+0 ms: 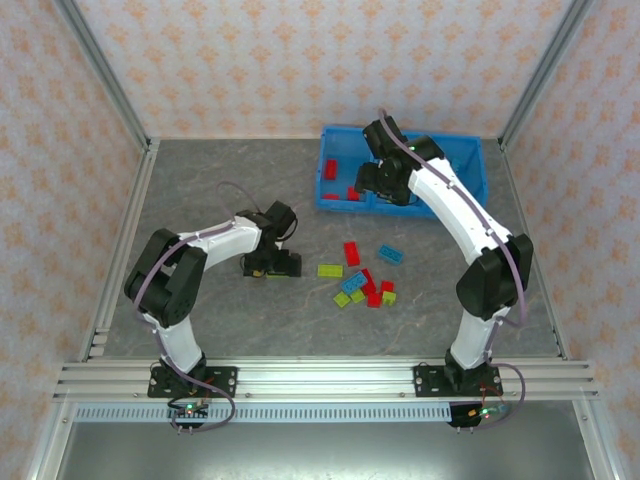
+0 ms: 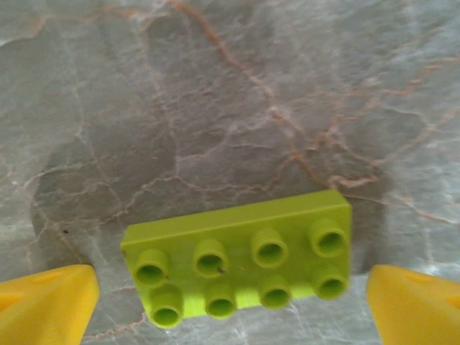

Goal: Sort the legos into containers by color

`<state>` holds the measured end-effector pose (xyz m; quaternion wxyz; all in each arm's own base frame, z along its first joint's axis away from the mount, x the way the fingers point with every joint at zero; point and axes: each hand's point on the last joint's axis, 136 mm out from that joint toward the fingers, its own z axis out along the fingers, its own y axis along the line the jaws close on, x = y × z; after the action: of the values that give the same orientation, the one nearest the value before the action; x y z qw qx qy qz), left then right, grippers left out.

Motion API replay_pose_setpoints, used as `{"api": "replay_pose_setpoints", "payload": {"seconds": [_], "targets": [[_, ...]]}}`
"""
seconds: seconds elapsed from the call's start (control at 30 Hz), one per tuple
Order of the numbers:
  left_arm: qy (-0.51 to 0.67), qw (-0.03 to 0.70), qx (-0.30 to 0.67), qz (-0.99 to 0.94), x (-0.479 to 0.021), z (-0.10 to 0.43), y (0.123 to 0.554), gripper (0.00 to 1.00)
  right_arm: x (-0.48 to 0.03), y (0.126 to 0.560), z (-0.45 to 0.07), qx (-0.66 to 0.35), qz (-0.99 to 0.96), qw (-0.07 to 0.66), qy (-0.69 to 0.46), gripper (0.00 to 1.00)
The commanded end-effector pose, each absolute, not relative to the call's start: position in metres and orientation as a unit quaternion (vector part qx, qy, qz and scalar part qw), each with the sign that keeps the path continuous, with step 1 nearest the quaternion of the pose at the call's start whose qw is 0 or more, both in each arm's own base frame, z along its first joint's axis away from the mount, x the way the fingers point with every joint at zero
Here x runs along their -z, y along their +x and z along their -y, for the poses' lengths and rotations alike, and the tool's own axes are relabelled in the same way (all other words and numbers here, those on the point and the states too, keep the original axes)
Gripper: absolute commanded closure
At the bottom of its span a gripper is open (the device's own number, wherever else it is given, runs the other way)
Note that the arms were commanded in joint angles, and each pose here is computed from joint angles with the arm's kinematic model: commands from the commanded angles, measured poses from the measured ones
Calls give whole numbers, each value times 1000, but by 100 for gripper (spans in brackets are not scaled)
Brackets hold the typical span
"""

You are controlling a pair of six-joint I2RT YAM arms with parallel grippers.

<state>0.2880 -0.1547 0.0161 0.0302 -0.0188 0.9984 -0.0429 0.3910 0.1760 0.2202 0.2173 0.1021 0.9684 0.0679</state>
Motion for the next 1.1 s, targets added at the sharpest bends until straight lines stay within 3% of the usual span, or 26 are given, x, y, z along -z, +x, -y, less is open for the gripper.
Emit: {"api": "replay_pose_setpoints", "payload": {"seconds": [0.0,0.2,0.43,0.63,0.9,1.07], "targets": [[-28,23,42,-998,-1,154,288,14,-234,376,-165,-56,-966,229,103,23],[-10,7,-6,-1000,8,137,280,30,-230,362,-160,-58,-968,219,106,23],[14,25,21,-999,1,144,281,34,-231,333,-157,-89,-968,211,103,23],[31,81,55,-995,-50,162,305,35,-232,306,-160,-136,-964,206,102,23],[106,207,139,-963,-167,250,356,36,-251,304,-99,-54,-926,305,217,19],[105,248,172,-947,-187,321,404,35,-258,294,-54,14,-888,346,304,19]]}}
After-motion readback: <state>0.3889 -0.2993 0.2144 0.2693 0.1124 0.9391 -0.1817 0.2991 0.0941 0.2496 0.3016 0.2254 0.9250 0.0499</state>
